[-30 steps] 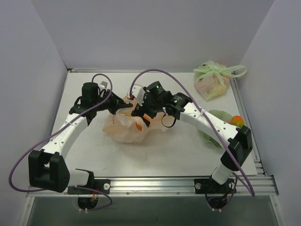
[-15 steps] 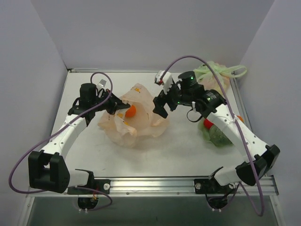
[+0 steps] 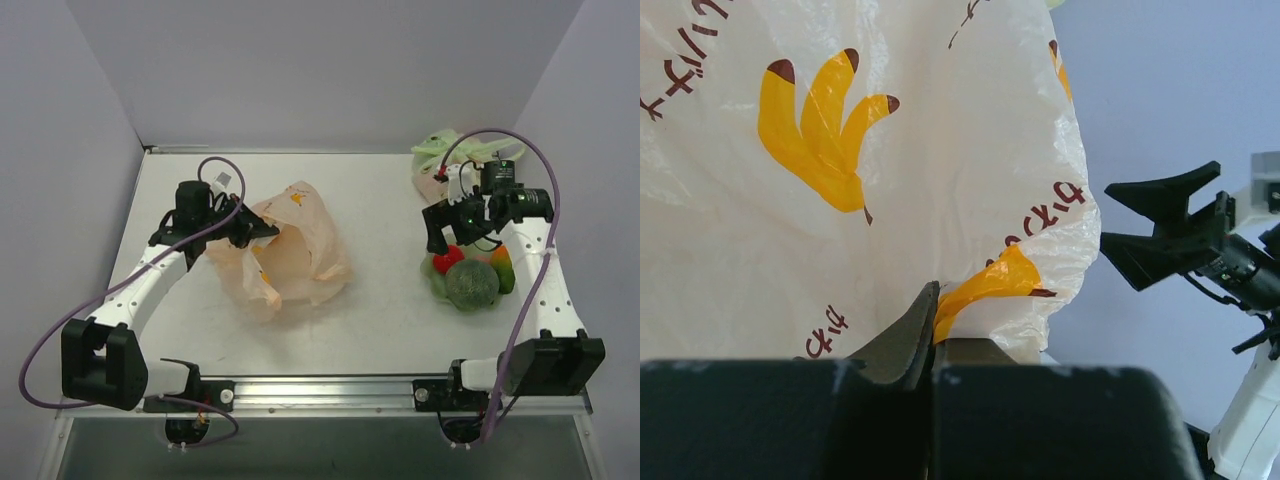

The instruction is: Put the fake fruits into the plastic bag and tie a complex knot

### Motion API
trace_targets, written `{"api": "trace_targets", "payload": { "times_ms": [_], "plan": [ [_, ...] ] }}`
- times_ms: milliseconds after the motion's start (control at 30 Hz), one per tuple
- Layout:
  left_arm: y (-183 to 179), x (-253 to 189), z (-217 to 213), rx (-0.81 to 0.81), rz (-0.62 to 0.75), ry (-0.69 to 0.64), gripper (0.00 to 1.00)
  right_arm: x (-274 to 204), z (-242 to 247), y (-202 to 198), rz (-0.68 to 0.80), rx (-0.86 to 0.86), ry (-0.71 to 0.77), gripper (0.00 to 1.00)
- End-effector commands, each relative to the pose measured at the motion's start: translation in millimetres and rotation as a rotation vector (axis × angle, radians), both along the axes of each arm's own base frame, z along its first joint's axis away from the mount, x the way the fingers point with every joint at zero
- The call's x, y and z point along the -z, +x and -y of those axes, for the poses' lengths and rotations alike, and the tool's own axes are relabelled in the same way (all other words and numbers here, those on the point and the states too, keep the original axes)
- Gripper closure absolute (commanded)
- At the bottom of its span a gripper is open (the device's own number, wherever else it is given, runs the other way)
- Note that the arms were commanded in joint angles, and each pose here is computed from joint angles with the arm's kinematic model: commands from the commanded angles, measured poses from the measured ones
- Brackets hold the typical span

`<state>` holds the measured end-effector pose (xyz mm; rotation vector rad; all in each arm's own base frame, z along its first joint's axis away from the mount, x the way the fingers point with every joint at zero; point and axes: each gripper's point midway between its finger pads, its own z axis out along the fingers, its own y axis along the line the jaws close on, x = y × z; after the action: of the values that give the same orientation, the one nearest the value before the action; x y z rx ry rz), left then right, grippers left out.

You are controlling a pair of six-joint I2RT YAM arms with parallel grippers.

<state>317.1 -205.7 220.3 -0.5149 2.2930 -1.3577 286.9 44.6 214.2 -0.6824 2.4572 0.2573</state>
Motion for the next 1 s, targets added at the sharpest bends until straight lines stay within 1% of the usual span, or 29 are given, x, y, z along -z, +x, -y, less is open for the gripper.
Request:
{"api": "trace_targets", "payload": {
  "times_ms": [0, 67, 167, 233, 367, 467, 633, 767, 967],
  "plan": [
    [10, -18, 2, -0.006, 0.068, 0.002, 1.0, 18, 46, -22, -0.16, -0.049, -0.187, 0.04],
    [9, -15, 3, -0.005, 0.065, 0.008, 1.0, 18, 58, -12, -0.187, -0.033, -0.227, 0.05],
    [7, -13, 2, -0.005, 0.061, 0.01, 1.0, 25, 64, 3, -0.244, -0.01, -0.244, 0.04],
    [6, -12, 1, -0.006, 0.059, 0.01, 1.0, 40, 65, 12, -0.304, -0.004, -0.241, 0.04],
    [5, -11, 2, 0.002, 0.054, 0.01, 1.0, 61, 63, 27, -0.378, 0.025, -0.217, 0.03],
    [4, -9, 3, 0.007, 0.047, 0.015, 1.0, 79, 60, 32, -0.432, 0.016, -0.218, 0.03],
    [7, -9, 3, 0.006, 0.048, 0.014, 1.0, 108, 62, 36, -0.494, -0.014, -0.276, 0.02],
    [8, -7, 3, 0.007, 0.041, 0.014, 1.0, 125, 64, 42, -0.504, -0.02, -0.309, 0.03],
    [9, -3, 2, 0.001, 0.029, 0.019, 1.0, 144, 67, 40, -0.552, -0.03, -0.338, 0.04]
  ]
}}
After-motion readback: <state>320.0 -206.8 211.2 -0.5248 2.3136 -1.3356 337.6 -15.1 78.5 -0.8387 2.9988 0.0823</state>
